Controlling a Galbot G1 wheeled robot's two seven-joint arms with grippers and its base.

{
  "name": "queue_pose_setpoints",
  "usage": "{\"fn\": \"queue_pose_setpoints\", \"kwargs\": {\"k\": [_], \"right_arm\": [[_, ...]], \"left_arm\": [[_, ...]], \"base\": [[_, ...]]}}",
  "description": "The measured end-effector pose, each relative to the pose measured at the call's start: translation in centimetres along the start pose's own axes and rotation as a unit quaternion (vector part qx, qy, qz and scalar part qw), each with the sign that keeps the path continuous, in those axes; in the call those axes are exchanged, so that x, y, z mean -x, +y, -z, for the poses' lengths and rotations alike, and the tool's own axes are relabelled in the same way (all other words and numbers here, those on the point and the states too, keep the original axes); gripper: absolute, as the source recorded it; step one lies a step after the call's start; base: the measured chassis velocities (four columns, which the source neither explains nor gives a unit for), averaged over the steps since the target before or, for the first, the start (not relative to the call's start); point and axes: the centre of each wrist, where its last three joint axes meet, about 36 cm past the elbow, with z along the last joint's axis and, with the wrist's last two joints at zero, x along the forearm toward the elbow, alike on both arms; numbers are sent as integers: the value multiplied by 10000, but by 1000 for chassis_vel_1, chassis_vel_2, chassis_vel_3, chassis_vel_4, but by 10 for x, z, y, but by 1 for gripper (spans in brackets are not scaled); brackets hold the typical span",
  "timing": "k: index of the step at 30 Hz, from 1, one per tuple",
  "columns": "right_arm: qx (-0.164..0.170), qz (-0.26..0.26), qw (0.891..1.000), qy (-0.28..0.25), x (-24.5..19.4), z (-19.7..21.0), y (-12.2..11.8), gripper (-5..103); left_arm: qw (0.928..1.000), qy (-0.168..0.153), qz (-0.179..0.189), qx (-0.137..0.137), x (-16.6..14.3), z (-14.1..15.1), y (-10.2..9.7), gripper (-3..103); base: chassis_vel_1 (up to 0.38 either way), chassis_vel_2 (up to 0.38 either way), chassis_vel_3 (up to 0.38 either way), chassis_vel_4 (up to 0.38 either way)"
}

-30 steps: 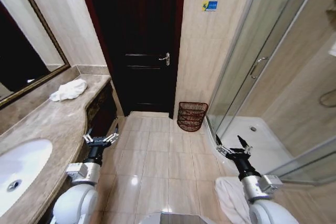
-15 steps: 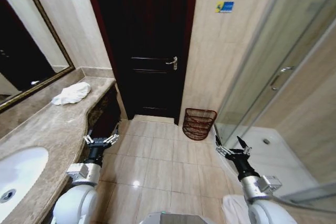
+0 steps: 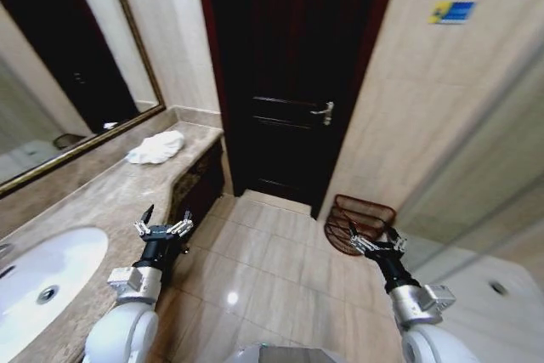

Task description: Discard the used towel into the hamper.

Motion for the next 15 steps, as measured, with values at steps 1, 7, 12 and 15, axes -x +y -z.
{"fn": "queue_pose_setpoints", "kwargs": {"k": [1,7,12,15], "right_arm": [[0,0,10000,0,0,0,0,100],[12,6,10000,-3,-1,-1,0,100],[18,10,10000,4,-2,-1,0,100],[18,14,10000,11,-2,-2,-1,100]], "left_arm": [[10000,0,0,0,0,0,0,100],[10000,-7,18,5,-1,-1,0,100],[10000,-17,32,50,-2,-2,0,100],[9999,-24,46,126,-2,-3,0,100]], "base": [[-19,259,268,-20],[-17,278,278,-34],[-18,295,272,-30],[-8,270,271,-35]]}}
